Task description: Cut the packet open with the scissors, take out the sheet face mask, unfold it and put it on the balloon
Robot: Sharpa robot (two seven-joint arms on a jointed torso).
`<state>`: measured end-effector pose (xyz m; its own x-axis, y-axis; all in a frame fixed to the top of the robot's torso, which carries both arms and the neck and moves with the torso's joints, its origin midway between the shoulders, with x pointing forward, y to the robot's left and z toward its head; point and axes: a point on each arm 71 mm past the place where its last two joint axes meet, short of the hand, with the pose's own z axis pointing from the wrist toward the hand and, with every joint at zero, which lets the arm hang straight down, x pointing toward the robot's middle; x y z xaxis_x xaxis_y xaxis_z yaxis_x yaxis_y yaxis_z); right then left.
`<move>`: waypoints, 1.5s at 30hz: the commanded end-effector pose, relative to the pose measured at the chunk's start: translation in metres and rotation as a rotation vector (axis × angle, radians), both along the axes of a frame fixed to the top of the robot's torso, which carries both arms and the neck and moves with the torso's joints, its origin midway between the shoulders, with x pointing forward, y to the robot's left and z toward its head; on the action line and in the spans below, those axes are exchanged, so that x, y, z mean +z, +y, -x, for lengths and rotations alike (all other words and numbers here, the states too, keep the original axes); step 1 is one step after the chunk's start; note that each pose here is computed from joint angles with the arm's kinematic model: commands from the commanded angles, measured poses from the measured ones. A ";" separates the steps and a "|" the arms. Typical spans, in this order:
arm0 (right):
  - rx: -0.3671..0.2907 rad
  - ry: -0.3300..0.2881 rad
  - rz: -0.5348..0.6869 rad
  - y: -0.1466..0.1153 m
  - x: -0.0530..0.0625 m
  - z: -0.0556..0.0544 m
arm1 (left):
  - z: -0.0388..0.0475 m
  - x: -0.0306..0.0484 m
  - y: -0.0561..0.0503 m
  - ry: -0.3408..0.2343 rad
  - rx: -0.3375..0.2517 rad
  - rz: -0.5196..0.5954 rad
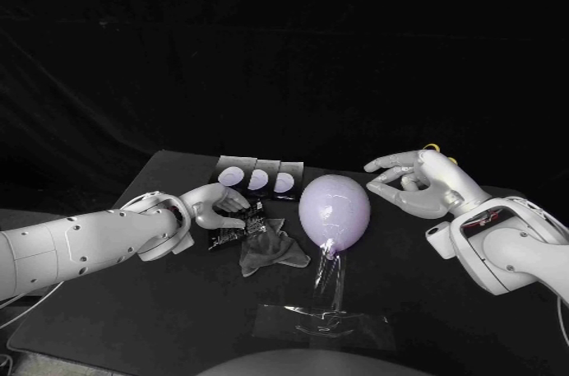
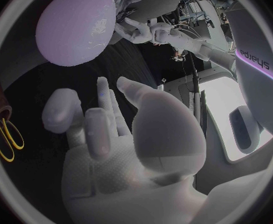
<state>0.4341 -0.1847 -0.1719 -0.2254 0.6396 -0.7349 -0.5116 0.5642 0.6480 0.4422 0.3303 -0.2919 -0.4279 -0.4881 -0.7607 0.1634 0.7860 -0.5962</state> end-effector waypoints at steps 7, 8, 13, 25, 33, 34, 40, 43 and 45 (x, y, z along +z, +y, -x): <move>0.015 0.010 0.003 0.001 -0.001 0.001 | 0.0060 0.0026 -0.016 -0.040 -0.079 -0.125; 0.015 0.010 0.003 0.001 -0.001 0.001 | 0.0065 0.0022 -0.016 -0.039 -0.082 -0.141; 0.015 0.011 0.003 0.001 -0.001 0.001 | 0.0070 0.0000 -0.016 -0.032 -0.077 -0.198; 0.018 0.014 0.004 0.002 -0.001 0.001 | 0.0045 -0.0031 -0.018 -0.049 -0.066 -0.263; 0.019 0.017 0.006 0.002 -0.001 0.001 | 0.0043 -0.0066 -0.019 -0.056 -0.073 -0.303; 0.019 0.017 0.006 0.002 -0.001 0.001 | 0.0043 -0.0069 -0.018 -0.057 -0.073 -0.306; 0.020 0.018 0.006 0.002 -0.001 0.002 | 0.0041 -0.0079 -0.018 -0.061 -0.076 -0.321; 0.020 0.018 0.006 0.002 -0.001 0.002 | 0.0042 -0.0079 -0.019 -0.063 -0.078 -0.321; 0.020 0.018 0.006 0.002 -0.001 0.002 | 0.0042 -0.0077 -0.019 -0.065 -0.078 -0.316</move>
<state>0.4332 -0.1845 -0.1725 -0.2394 0.6374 -0.7324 -0.5066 0.5615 0.6543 0.4376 0.3126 -0.3006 -0.4140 -0.2033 -0.8873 0.2499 0.9119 -0.3255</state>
